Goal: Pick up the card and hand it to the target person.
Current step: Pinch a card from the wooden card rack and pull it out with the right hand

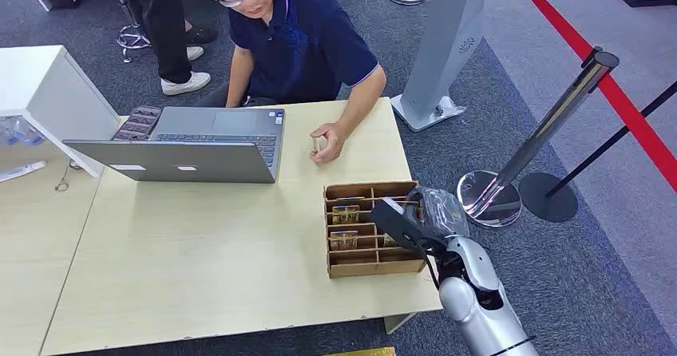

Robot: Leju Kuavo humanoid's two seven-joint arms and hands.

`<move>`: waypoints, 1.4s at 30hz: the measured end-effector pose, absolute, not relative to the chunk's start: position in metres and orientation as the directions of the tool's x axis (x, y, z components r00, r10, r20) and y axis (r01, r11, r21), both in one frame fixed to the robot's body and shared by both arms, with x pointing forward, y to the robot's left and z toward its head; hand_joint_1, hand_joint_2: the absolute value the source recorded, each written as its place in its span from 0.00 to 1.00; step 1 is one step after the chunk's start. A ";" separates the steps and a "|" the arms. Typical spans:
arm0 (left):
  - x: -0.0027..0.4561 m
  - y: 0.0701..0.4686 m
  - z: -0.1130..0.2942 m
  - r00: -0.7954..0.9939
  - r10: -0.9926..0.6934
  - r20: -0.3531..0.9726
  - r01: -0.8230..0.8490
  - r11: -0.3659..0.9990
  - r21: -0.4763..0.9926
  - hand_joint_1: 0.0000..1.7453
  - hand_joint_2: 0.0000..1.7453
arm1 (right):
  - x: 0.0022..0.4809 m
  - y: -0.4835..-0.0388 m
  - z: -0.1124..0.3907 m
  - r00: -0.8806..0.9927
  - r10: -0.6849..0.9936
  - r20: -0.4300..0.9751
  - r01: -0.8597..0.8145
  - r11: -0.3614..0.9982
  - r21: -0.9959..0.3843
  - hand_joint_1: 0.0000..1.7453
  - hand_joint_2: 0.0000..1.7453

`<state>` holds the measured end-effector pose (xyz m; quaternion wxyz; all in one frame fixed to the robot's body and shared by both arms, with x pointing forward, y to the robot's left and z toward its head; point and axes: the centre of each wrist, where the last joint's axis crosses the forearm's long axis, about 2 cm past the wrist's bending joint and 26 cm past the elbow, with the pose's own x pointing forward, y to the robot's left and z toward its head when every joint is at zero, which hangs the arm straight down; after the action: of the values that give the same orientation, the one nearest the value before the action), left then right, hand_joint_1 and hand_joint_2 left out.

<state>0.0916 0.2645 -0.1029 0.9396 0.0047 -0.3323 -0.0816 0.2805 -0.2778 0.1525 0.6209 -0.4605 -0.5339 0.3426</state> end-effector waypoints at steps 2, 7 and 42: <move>0.092 0.265 -0.103 0.766 -0.157 0.624 0.150 0.987 0.063 0.00 0.00 | 0.281 -0.278 0.154 0.194 0.914 0.355 0.066 0.349 -0.935 0.90 1.00; 0.092 0.265 -0.103 0.765 -0.159 0.624 0.152 0.986 0.064 0.00 0.00 | 0.280 -0.280 0.159 0.188 0.907 0.377 0.071 0.370 -0.926 0.90 1.00; 0.091 0.265 -0.103 0.764 -0.164 0.624 0.157 0.985 0.067 0.00 0.00 | 0.285 -0.289 0.195 0.169 0.920 0.354 0.154 0.330 -0.931 0.90 1.00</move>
<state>0.0914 0.2652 -0.1029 0.9391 0.0052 -0.3328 -0.0855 0.2851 -0.2888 0.1948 0.5942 -0.4810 -0.5583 0.3223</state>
